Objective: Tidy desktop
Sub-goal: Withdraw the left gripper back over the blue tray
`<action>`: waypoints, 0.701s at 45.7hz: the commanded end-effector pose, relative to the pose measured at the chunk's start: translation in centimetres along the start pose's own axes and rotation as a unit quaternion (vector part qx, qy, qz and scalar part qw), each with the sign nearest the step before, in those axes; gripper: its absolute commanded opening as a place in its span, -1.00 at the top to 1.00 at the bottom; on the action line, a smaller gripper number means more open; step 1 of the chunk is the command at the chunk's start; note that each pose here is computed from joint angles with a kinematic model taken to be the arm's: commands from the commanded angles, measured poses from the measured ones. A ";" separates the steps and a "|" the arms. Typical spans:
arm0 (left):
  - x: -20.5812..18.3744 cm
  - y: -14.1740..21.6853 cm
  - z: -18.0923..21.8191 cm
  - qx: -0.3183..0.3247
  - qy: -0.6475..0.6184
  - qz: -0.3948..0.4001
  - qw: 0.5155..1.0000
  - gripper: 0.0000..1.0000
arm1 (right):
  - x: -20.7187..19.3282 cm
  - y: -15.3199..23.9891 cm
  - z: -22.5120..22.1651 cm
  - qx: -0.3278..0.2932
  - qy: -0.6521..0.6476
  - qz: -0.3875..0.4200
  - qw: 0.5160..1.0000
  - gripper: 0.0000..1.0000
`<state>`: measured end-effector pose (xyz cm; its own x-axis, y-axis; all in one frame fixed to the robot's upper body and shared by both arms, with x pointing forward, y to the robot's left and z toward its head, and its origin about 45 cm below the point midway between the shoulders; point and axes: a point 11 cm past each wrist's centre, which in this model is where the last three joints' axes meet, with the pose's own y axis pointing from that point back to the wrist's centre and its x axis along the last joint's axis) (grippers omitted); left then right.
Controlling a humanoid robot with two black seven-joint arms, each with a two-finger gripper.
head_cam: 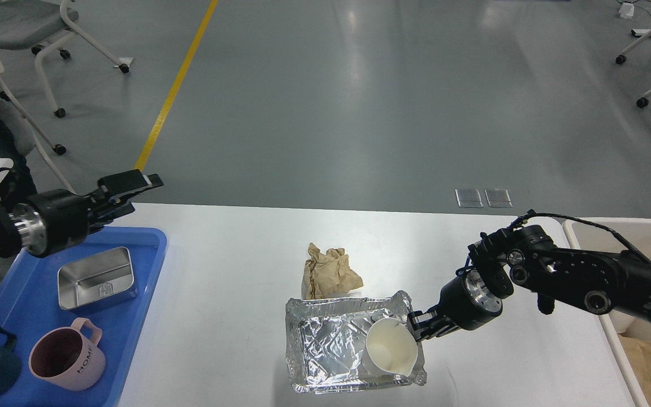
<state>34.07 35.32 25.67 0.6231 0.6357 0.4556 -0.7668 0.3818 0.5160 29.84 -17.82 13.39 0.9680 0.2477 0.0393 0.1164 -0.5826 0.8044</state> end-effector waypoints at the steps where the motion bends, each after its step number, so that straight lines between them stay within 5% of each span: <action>1: 1.6 2.8 -2.1 0.017 0.043 0.037 0.998 -0.74 | 0.1 -0.1 -0.1 0.000 0.002 -0.001 1.000 1.00; 32: 3.7 9.8 -8.1 0.089 0.119 0.132 0.980 -0.74 | 0.2 1.4 1.0 -0.010 -0.006 0.014 1.000 1.00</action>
<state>28.17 46.39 27.07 0.3396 0.8418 0.4195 -0.8527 0.0874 0.5150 30.42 -19.46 14.01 0.9737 0.2210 0.0547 0.0839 -0.5719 0.8161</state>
